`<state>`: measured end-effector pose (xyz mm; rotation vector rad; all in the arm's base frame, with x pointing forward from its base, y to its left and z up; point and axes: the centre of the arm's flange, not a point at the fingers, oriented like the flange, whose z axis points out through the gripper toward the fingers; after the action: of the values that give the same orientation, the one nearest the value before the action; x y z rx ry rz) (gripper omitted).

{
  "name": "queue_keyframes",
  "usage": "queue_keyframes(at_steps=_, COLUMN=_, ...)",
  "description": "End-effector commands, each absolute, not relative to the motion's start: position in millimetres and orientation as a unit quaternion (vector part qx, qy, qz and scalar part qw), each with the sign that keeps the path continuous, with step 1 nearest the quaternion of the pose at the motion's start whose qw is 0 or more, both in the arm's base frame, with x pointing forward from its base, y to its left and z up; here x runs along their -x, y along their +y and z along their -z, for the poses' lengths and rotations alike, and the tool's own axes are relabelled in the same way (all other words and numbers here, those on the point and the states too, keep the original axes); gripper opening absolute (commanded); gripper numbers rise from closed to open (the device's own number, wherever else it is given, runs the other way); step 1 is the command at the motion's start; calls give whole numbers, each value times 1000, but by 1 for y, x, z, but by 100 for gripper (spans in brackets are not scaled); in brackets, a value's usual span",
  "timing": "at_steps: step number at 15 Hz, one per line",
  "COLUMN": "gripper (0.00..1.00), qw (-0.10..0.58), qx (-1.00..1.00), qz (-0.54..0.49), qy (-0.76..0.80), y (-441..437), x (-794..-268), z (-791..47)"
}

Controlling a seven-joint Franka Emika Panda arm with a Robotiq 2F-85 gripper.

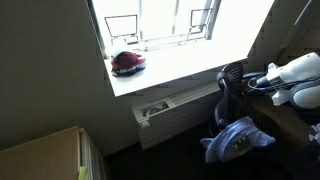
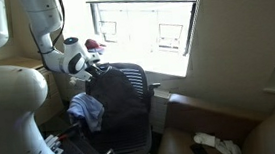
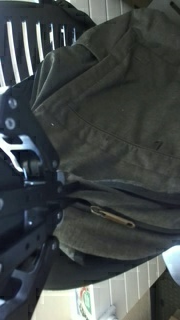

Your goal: Remove the bag and the shirt from the chair and put them on the couch

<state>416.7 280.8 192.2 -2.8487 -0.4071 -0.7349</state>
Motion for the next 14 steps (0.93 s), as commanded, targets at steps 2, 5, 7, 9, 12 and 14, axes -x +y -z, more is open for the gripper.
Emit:
queue_keyframes(at_steps=2, gripper=1, qw=116, qx=964, qz=202, qy=-132, y=277, x=-424, z=-219)
queue_keyframes(at_steps=5, gripper=1, qw=126, qx=952, qz=249, qy=-127, y=269, x=-440, z=-287)
queue_keyframes(at_steps=7, gripper=1, qw=119, qx=933, qz=318, qy=-123, y=259, x=-448, z=-331)
queue_keyframes(at_steps=9, gripper=1, qw=104, qx=916, qz=367, qy=-121, y=241, x=-456, z=-378)
queue_keyframes(at_steps=12, gripper=1, qw=79, qx=894, qz=429, qy=-98, y=193, x=-470, z=-439)
queue_keyframes(at_steps=14, gripper=1, qw=52, qx=881, qz=462, qy=-83, y=151, x=-476, z=-472)
